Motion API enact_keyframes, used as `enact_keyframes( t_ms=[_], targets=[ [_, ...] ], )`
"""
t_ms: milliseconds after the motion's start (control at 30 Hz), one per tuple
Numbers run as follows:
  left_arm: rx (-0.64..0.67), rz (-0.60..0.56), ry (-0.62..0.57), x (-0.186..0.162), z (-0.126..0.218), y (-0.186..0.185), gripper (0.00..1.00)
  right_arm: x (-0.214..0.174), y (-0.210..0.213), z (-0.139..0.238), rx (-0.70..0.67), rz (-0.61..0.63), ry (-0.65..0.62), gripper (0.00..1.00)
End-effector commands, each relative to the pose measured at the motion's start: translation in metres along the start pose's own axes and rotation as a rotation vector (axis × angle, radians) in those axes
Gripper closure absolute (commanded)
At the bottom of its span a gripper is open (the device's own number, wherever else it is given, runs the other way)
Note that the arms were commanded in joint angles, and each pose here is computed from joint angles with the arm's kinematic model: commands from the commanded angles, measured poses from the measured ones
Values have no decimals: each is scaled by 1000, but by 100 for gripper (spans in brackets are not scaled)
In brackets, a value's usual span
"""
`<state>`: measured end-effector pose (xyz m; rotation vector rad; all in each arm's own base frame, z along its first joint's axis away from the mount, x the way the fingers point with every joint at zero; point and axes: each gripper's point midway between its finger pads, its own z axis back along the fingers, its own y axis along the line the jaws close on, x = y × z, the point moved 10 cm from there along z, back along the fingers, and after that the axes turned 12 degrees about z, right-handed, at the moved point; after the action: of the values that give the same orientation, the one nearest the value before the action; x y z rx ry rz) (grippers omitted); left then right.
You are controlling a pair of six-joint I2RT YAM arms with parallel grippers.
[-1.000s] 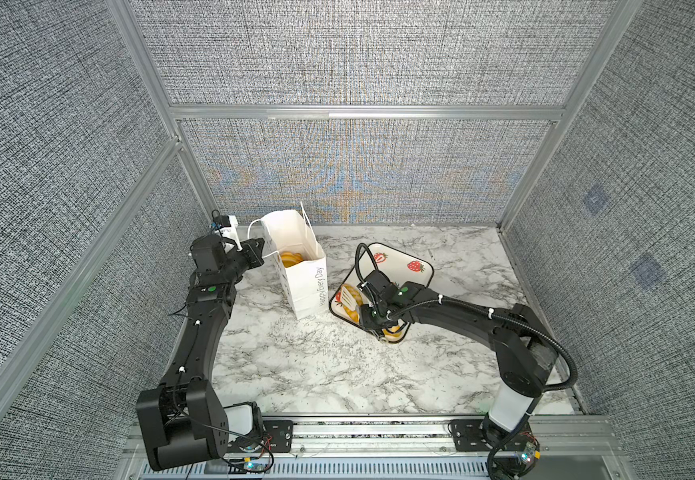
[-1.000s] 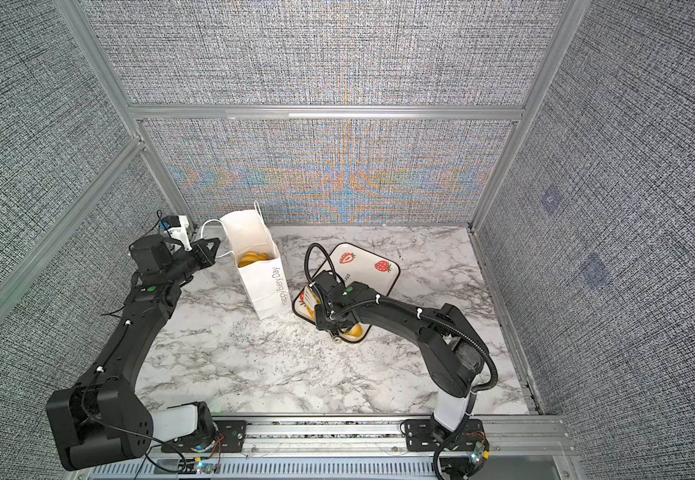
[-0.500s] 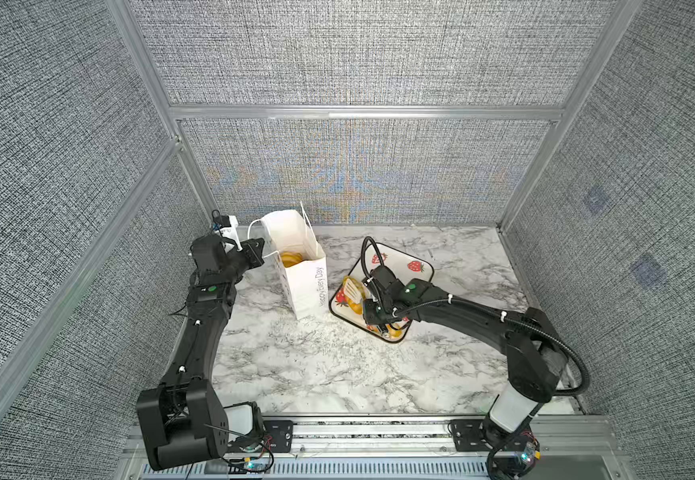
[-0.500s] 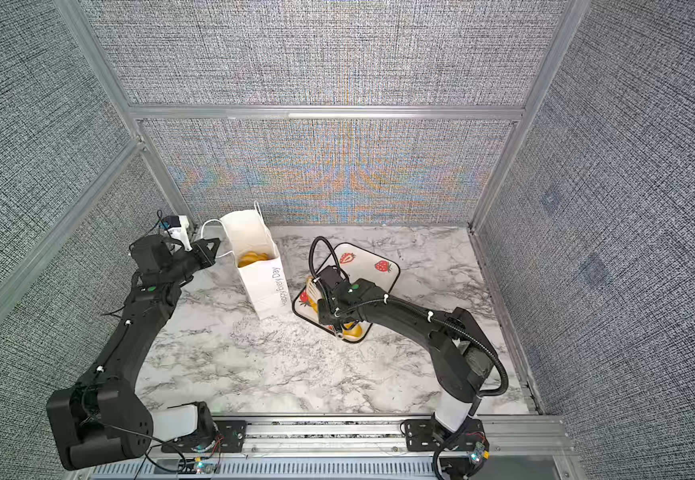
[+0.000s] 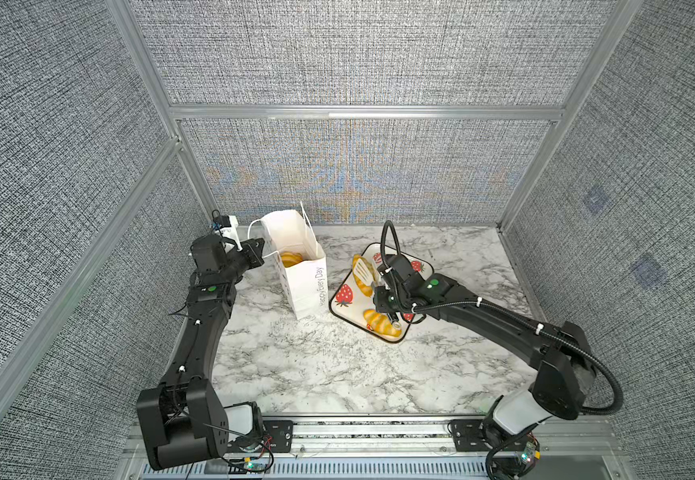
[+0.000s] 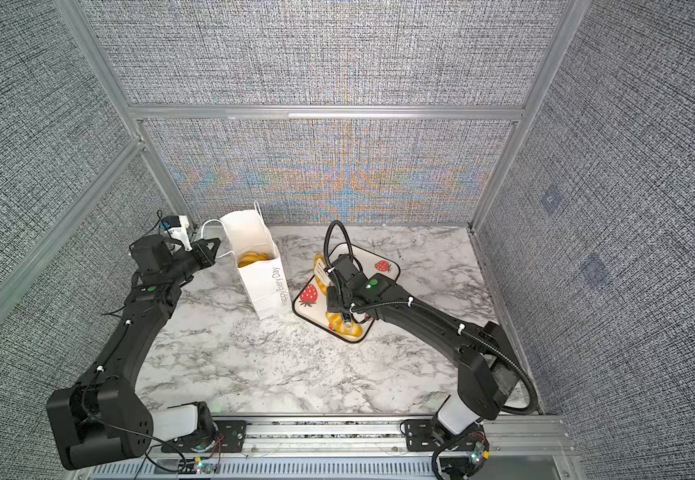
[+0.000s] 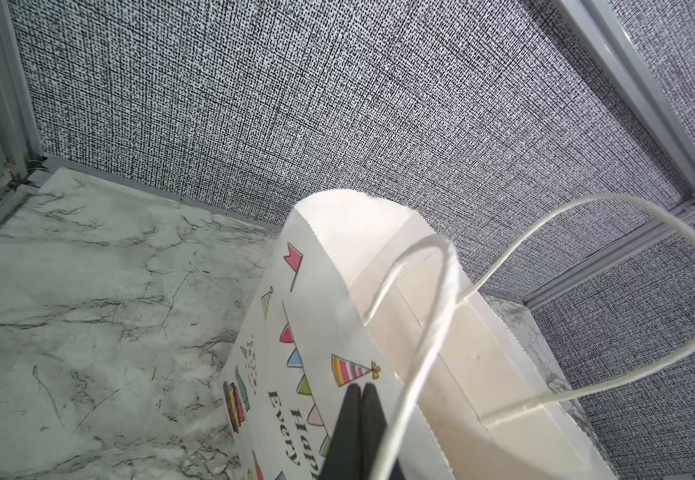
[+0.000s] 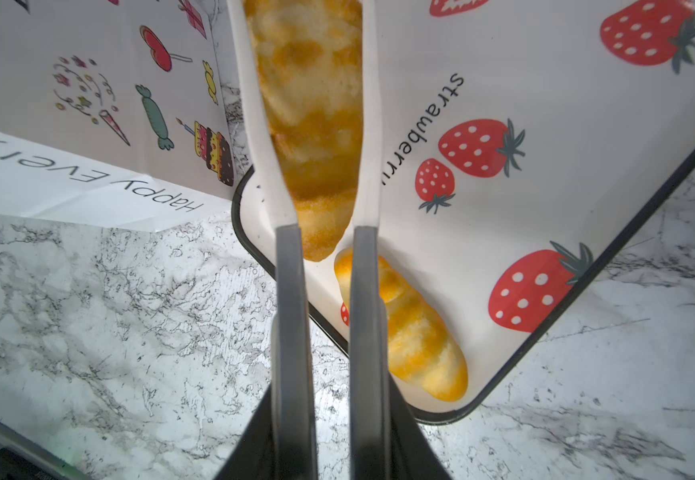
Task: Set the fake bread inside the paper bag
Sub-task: 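Close the tongs on the croissant and lift it off the tray, then carry the croissant with the tongs over the bag opening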
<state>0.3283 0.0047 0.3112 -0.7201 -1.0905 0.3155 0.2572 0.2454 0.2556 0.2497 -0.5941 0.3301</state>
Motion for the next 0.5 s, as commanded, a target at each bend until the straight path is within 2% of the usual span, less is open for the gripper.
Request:
enact_keyframes(
  t_ms=[0, 133, 467],
  targets=[
    [-19, -7, -5, 1, -1, -1, 100, 12, 0, 16, 7, 1, -111, 72],
    [-19, -7, -5, 1, -1, -1, 100, 13, -1, 34, 57, -5, -217, 73],
    [-21, -7, -4, 1, -1, -1, 100, 17, -2, 69, 119, 4, -392, 73]
  ],
)
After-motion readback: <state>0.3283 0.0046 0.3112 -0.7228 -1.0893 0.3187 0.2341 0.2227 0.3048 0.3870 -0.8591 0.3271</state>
